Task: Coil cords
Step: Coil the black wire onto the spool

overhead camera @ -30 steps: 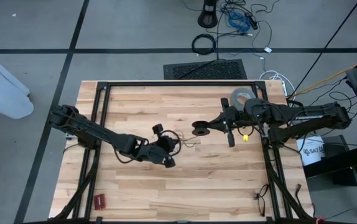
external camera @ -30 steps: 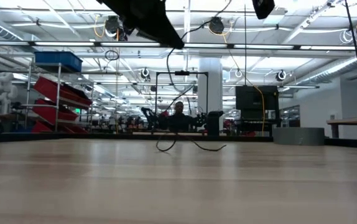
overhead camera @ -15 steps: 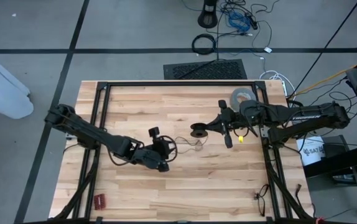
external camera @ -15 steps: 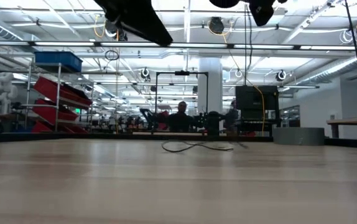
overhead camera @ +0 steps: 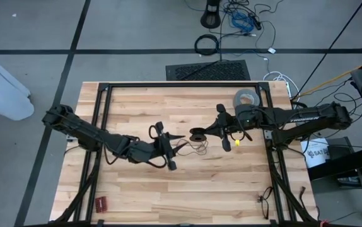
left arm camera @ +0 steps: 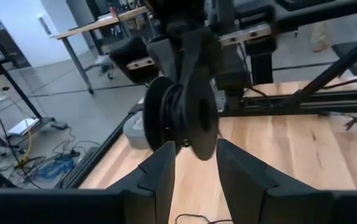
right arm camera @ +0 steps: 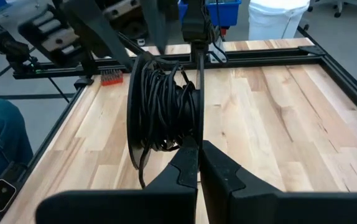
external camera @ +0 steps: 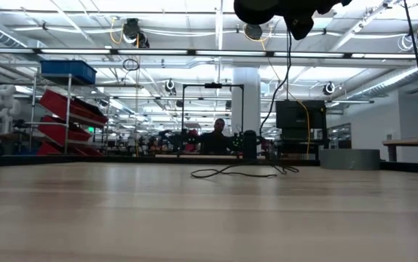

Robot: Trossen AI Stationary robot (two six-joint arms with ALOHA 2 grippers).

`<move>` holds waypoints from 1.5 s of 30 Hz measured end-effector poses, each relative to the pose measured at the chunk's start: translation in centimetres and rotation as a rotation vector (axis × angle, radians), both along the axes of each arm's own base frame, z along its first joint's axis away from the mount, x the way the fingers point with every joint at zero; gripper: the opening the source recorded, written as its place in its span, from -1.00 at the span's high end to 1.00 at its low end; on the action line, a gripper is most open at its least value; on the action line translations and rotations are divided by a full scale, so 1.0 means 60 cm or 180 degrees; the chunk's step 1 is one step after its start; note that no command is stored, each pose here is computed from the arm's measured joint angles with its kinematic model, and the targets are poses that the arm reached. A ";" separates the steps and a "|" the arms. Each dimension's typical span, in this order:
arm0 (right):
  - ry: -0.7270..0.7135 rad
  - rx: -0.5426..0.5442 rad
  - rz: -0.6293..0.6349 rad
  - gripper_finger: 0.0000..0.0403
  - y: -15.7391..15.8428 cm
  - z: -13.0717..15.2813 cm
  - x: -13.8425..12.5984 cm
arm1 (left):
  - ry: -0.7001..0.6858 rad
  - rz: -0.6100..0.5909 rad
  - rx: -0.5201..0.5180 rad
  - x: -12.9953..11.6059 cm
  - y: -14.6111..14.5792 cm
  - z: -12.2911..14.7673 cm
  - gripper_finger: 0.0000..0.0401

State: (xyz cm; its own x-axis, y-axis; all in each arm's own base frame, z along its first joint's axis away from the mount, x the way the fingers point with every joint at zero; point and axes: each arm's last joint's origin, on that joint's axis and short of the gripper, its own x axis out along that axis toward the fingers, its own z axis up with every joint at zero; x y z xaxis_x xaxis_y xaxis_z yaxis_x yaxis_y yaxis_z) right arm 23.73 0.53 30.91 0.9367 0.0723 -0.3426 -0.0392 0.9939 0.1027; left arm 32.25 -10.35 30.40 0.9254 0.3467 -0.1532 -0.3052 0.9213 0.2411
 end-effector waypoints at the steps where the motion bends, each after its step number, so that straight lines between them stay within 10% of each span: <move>1: 0.0005 0.0001 0.0003 1.00 0.000 -0.001 0.001 | 0.0005 0.0015 0.0009 0.001 0.003 0.000 0.37; 28: -0.0133 -0.0073 0.0115 1.00 0.011 0.005 0.003 | -0.0119 -0.0652 -0.0353 0.030 0.041 -0.004 0.39; 37: -0.0158 -0.0089 0.0063 1.00 0.010 0.006 0.004 | -0.0146 -0.0375 -0.0327 0.029 0.045 -0.004 0.94; 45: -0.0103 -0.0132 0.0108 0.97 0.014 0.003 0.003 | -0.0088 -0.0340 -0.0311 0.029 0.046 -0.007 0.98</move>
